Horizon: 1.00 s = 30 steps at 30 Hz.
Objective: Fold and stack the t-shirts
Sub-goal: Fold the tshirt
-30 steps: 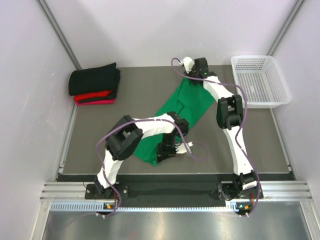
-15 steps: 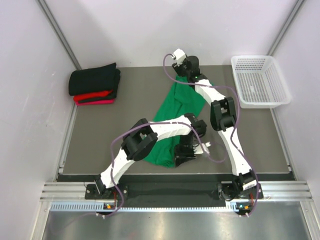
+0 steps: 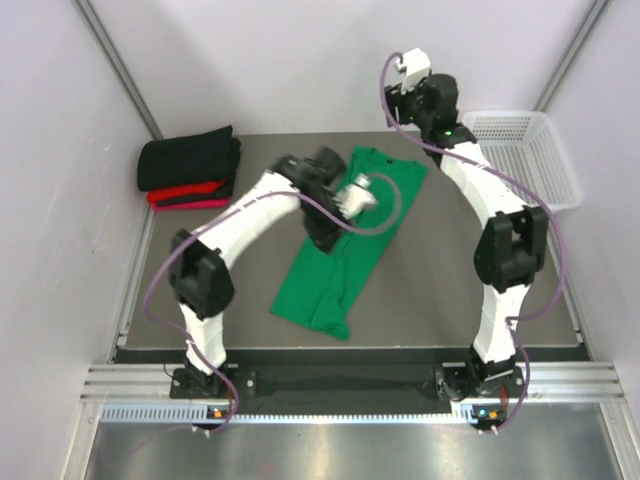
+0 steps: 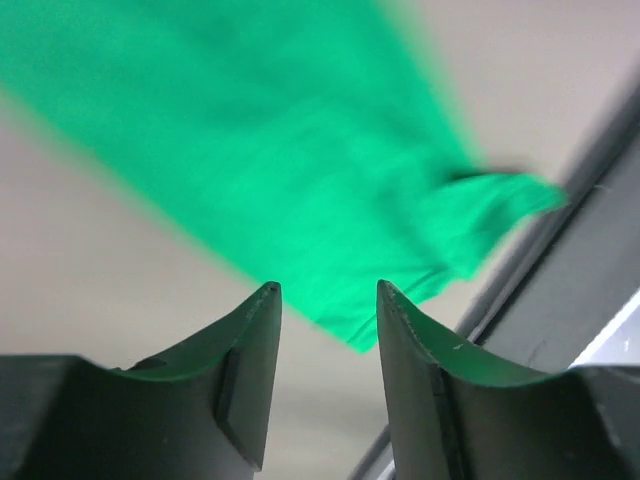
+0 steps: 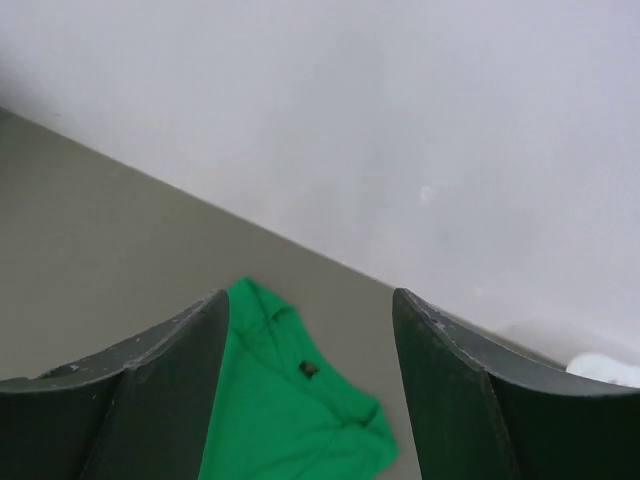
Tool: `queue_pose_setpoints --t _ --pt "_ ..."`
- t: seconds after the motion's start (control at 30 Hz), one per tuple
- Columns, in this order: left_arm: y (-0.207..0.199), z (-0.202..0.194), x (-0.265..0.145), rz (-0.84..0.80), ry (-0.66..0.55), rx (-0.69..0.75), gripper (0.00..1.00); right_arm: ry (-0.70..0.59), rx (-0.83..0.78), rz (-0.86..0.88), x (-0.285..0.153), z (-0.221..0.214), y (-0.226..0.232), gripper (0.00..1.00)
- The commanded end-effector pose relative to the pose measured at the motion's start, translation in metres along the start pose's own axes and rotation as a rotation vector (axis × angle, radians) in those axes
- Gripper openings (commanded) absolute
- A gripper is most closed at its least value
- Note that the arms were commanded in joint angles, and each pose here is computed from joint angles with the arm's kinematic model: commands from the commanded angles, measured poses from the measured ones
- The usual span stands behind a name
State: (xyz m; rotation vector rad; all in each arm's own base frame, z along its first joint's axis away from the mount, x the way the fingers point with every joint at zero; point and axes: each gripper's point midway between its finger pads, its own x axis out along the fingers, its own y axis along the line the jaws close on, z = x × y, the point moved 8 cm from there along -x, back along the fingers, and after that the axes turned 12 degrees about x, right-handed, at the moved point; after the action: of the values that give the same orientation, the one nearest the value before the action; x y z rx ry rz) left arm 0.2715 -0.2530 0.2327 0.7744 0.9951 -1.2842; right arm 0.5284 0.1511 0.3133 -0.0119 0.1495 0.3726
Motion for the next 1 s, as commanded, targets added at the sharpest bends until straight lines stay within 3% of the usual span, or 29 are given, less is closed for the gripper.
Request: queue_pose_setpoints --t 0.0,0.03,0.13,0.47,0.77,0.97 --pt "0.023 -0.043 -0.002 0.03 -0.015 -0.184 0.47 0.219 0.151 0.06 -0.031 -0.04 0.001 0.66" --pt "0.026 -0.048 0.0 0.037 -0.022 -0.202 0.47 0.316 0.198 0.066 -0.041 -0.066 -0.002 0.63" --pt "0.028 -0.07 0.008 0.013 -0.019 -0.254 0.43 0.433 0.309 0.067 -0.066 -0.109 -0.016 0.62" --pt "0.044 -0.123 0.047 -0.036 -0.024 -0.423 0.38 0.636 0.434 0.066 -0.071 -0.182 -0.047 0.58" --pt "0.054 -0.154 0.068 -0.072 0.017 -0.555 0.36 0.655 0.444 0.011 -0.034 -0.207 -0.064 0.56" --pt "0.044 -0.158 0.084 -0.194 0.016 -0.603 0.33 0.642 0.421 -0.045 -0.022 -0.204 -0.072 0.41"
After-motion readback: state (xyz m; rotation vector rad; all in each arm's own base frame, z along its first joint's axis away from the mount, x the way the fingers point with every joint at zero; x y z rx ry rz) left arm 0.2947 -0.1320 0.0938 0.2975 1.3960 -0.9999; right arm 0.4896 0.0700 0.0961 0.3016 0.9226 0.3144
